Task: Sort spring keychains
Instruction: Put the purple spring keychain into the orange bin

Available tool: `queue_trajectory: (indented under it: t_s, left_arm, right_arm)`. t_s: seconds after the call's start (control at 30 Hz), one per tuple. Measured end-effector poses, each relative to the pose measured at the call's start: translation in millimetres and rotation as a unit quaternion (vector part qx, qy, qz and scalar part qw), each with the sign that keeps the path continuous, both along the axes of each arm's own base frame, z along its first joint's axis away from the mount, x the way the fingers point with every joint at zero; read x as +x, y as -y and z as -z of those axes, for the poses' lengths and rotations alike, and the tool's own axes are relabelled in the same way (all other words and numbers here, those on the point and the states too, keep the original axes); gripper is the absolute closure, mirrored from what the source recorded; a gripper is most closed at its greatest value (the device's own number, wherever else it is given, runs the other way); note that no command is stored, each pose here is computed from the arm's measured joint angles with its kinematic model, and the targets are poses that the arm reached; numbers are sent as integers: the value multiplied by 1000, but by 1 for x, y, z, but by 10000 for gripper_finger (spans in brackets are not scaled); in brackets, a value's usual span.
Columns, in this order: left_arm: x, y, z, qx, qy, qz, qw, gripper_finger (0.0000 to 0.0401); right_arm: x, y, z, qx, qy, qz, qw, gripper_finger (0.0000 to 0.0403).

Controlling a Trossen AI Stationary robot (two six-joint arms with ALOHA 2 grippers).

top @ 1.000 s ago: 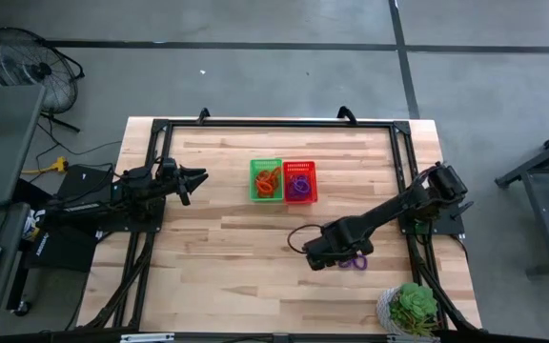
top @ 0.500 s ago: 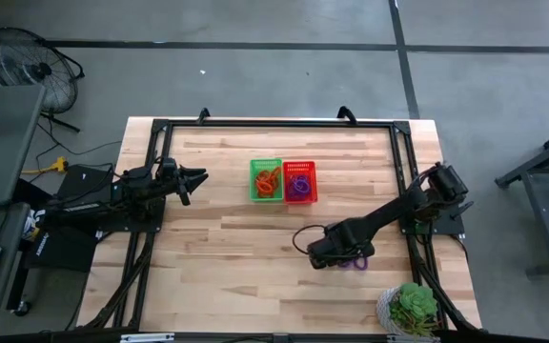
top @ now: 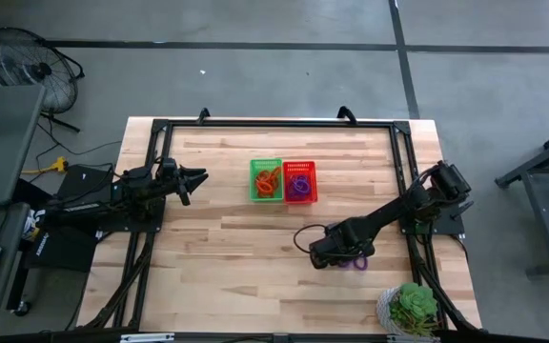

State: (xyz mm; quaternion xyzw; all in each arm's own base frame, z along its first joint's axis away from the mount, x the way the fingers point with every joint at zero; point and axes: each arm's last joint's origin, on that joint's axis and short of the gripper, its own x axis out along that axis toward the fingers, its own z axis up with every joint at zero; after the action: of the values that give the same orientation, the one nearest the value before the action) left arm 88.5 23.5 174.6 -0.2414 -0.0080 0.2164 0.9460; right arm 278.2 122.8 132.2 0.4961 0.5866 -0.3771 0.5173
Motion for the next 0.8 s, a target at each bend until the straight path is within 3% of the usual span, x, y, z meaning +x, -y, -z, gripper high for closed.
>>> queue_trajectory:
  t_s: [0.27, 0.6, 0.8]
  left_arm:
    - [0, 0, 0, 0, 0, 0, 1000, 275]
    - [0, 0, 0, 0, 0, 0, 1000, 275]
    - [0, 0, 0, 0, 0, 0, 1000, 275]
  right_arm:
    - [0, 0, 0, -3, 1, -13, 1000, 384]
    - [9, 6, -8, -9, 4, -30, 1000, 383]
    - [20, 22, -40, -35, 62, -32, 997, 386]
